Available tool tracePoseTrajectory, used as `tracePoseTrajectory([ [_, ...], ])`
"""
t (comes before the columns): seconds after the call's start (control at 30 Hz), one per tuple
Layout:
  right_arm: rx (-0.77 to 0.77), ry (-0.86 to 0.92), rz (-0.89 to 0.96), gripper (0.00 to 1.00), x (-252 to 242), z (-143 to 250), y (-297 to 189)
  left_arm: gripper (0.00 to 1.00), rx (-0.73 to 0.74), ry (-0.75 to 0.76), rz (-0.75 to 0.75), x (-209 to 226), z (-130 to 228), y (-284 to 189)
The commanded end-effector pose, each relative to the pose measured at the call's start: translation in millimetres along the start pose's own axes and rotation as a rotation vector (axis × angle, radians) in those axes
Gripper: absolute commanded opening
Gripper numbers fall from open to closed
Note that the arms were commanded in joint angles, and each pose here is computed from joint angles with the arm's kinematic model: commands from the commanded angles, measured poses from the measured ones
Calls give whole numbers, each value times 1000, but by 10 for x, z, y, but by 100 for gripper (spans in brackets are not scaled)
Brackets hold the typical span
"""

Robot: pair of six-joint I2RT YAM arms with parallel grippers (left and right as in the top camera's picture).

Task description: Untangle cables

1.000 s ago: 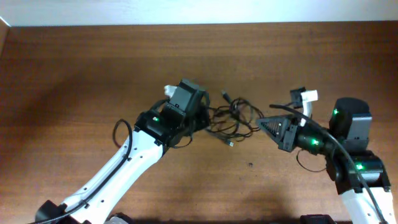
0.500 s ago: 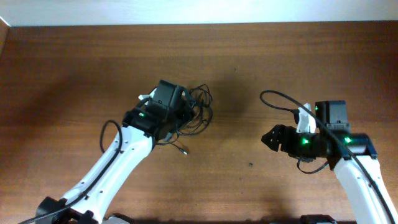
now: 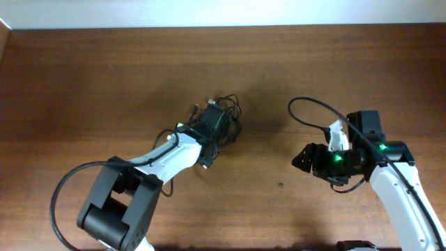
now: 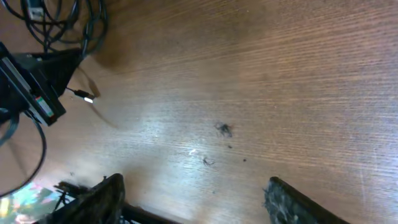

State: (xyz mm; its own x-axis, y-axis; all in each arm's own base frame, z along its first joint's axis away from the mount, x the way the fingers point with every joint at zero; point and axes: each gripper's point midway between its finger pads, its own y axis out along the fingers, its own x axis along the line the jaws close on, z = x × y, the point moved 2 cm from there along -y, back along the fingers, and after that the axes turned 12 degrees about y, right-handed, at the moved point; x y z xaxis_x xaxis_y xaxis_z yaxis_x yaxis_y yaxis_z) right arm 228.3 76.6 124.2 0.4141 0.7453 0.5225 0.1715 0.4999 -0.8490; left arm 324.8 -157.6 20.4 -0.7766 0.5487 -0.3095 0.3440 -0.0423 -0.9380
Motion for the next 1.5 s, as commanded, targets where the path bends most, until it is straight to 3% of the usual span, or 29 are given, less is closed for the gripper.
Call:
tracePoseTrajectory([
  [0.0, 17, -3, -29, 73, 50, 20, -19, 0, -45, 509, 194, -387, -188, -575],
  [0.03, 31, -5, -57, 73, 94, 38, -21, 0, -84, 666, 265, -483, -217, -828],
  [0.07, 46, -11, -95, 74, 153, 59, -26, 0, -144, 916, 388, -582, -200, -1273],
  [0.1, 43, -17, -106, 78, 173, 48, -28, 0, -151, 1022, 481, -604, -128, -1556],
  [0.23, 39, -20, -108, 97, 179, 39, -28, 0, -175, 1101, 609, -554, -53, -2017],
  [0.27, 45, -2, -105, 99, 173, 50, -28, 0, -165, 1221, 735, -601, 95, -2209],
  [0.3, 51, 24, -114, 99, 186, 58, -30, 0, -175, 1231, 782, -625, 120, -2310],
  [0.33, 75, 44, -149, 99, 242, 89, -39, 0, -195, 1217, 810, -649, 110, -2396],
  [0.43, 176, 25, -294, 99, 482, 252, -89, 0, -133, 965, 869, -750, 80, -2521],
  [0.5, 208, -24, -311, 99, 587, 349, -52, 0, -24, 715, 877, -778, 74, -2545],
  [0.57, 176, -20, -280, 99, 748, 347, 72, 0, 56, 545, 868, -778, 76, -2546],
  [0.63, 20, 169, -116, 100, 709, 171, 293, 0, 164, 431, 875, -775, 149, -2575],
  [0.7, -3, 188, -123, 74, 866, 140, 476, 0, 239, 364, 887, -782, 206, -2621],
  [0.8, 43, 198, -89, 43, 893, 204, 720, 0, 248, 311, 933, -825, 185, -2751],
  [0.83, 72, 207, -53, 20, 838, 236, 838, 0, 238, 315, 962, -838, 173, -2827],
  [0.87, 84, 218, -29, 4, 789, 244, 892, 0, 224, 313, 979, -824, 154, -2894],
  [0.93, 74, 175, -23, 4, 760, 206, 904, 0, 162, 342, 1004, -800, 56, -2976],
  [1.03, 56, 148, -7, 4, 678, 147, 838, 0, 27, 289, 868, -640, -256, -2744],
  [1.07, 22, 181, 76, 4, 495, 128, 792, 0, 12, 260, 813, -565, -316, -2658],
  [1.13, -4, 209, 182, 4, 283, 168, 714, 17, -79, 212, 656, -369, -474, -2424],
  [1.17, 6, 212, 188, 4, 270, 198, 701, 18, -100, 200, 560, -241, -517, -2278],
  [1.2, 16, 214, 184, 4, 278, 219, 698, 26, -91, 201, 465, -120, -512, -2114],
  [1.27, 23, 214, 174, 5, 296, 225, 701, 30, -59, 343, 355, -69, -436, -1813],
  [1.37, 23, 213, 174, 13, 300, 224, 698, 67, 100, 561, 219, -32, -120, -1233],
  [1.47, 34, 219, 183, 18, 279, 262, 673, 75, 246, 575, 48, 261, 53, -879],
])
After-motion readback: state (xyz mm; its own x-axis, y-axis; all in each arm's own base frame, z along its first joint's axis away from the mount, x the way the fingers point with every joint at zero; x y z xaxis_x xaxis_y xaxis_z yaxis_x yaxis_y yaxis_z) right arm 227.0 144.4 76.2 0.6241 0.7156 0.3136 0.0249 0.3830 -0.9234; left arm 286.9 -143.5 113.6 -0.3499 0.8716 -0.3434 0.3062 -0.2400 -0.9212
